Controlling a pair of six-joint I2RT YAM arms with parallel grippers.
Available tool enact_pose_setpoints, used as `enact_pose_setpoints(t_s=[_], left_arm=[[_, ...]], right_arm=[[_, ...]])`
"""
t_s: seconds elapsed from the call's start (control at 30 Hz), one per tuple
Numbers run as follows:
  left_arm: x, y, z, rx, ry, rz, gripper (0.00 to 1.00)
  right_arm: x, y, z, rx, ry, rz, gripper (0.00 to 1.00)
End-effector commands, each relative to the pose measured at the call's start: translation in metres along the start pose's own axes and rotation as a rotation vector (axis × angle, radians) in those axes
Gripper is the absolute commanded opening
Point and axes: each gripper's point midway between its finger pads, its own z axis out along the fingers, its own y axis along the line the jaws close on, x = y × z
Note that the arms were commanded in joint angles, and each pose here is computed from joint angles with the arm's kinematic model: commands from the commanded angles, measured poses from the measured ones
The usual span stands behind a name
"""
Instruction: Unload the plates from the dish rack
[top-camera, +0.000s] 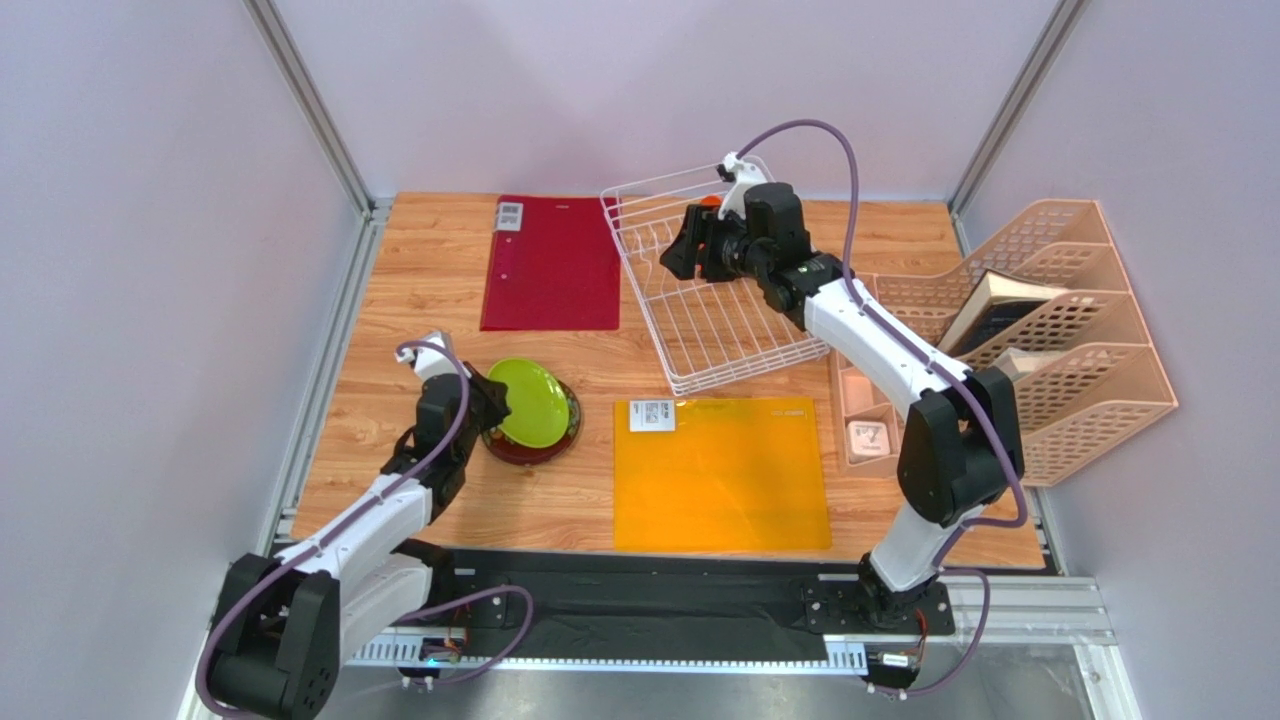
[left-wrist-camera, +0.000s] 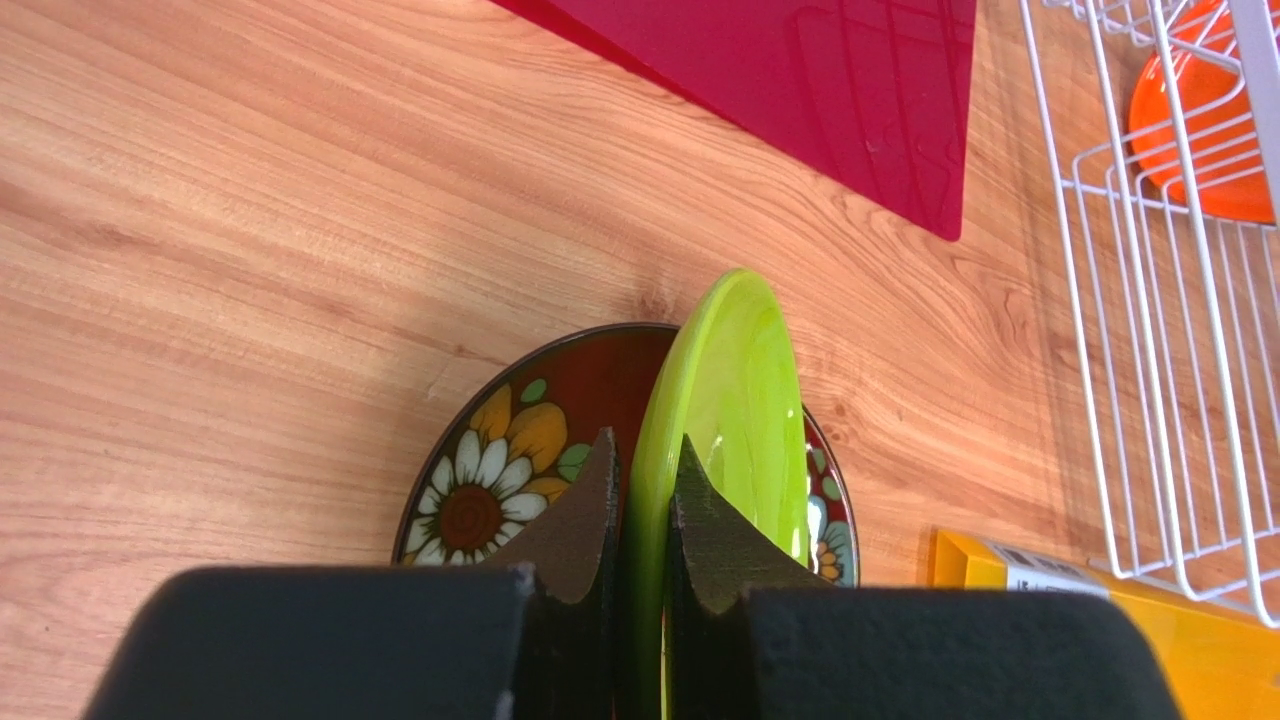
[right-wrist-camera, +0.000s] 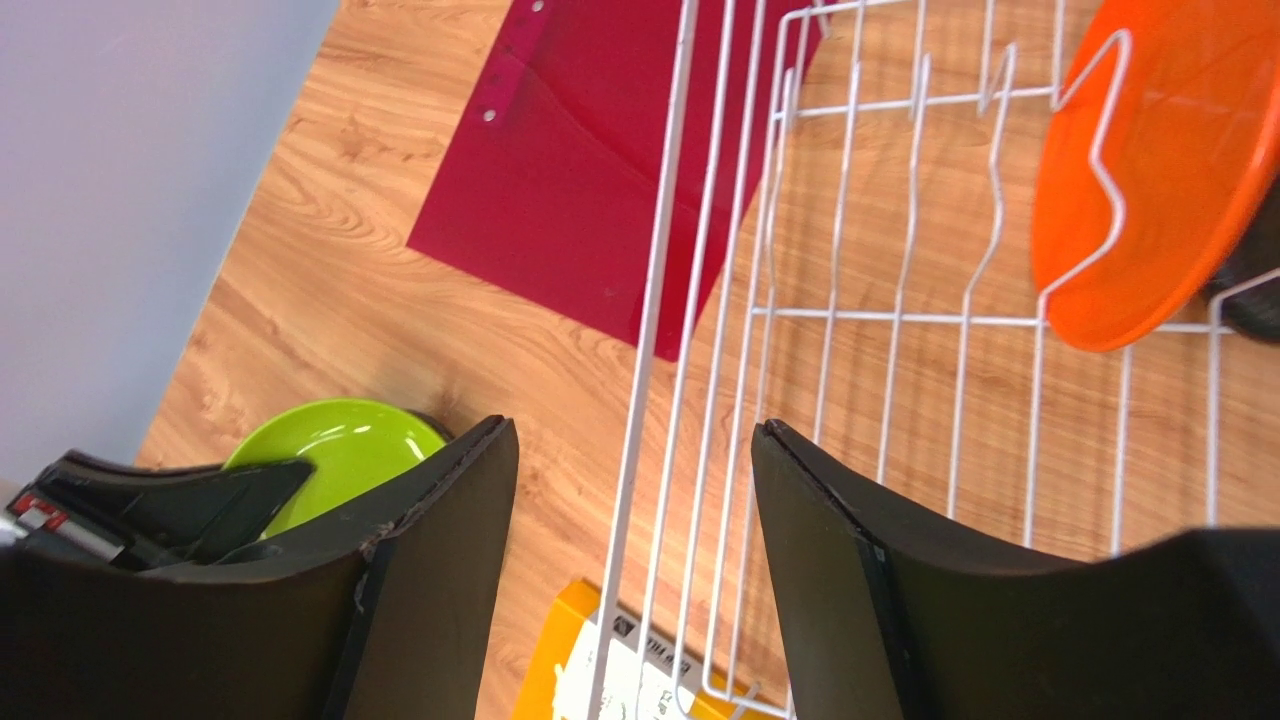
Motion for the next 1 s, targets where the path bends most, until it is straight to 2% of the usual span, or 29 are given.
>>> enact_pose_setpoints(t_s=[0.0, 0.07, 0.17, 0.33, 0.47, 0.53, 0.57, 0.83, 0.97], left_arm=[[0.005, 0.005, 0.003, -0.028, 0.026, 0.008, 0.1], [0.006, 0.008, 0.003, -0.046, 0.036, 0.011, 0.17], [0.007, 0.011, 0.002, -0.061, 0.043, 0.019, 0.22], [0.01, 0.018, 0.0, -0.091, 0.052, 0.035, 0.29], [0.011, 0.025, -0.002, -0.118, 0.052, 0.049, 0.48], [0.011, 0.026, -0.003, -0.126, 0.056, 0.059, 0.5], [0.009, 0.028, -0.004, -0.136, 0.052, 0.063, 0.55], [0.001, 0.033, -0.008, -0.166, 0.027, 0.081, 0.71], [-0.005, 0.033, -0.01, -0.169, 0.005, 0.089, 0.72]], right_arm=[[-0.03, -0.025, 0.009, 0.117, -0.068, -0.051, 0.64], [-0.038, -0.038, 0.013, 0.179, -0.079, -0.073, 0.64], [-0.045, -0.066, 0.022, 0.304, -0.089, -0.099, 0.64], [-0.038, -0.089, 0.043, 0.368, -0.045, -0.121, 0.63], [-0.038, -0.094, 0.053, 0.375, -0.037, -0.122, 0.63], [-0.038, -0.097, 0.058, 0.375, -0.035, -0.134, 0.63], [-0.039, -0.098, 0.06, 0.371, -0.035, -0.134, 0.64], [-0.053, -0.116, 0.065, 0.456, -0.061, -0.181, 0.64], [-0.059, -0.131, 0.058, 0.542, -0.075, -0.21, 0.64]])
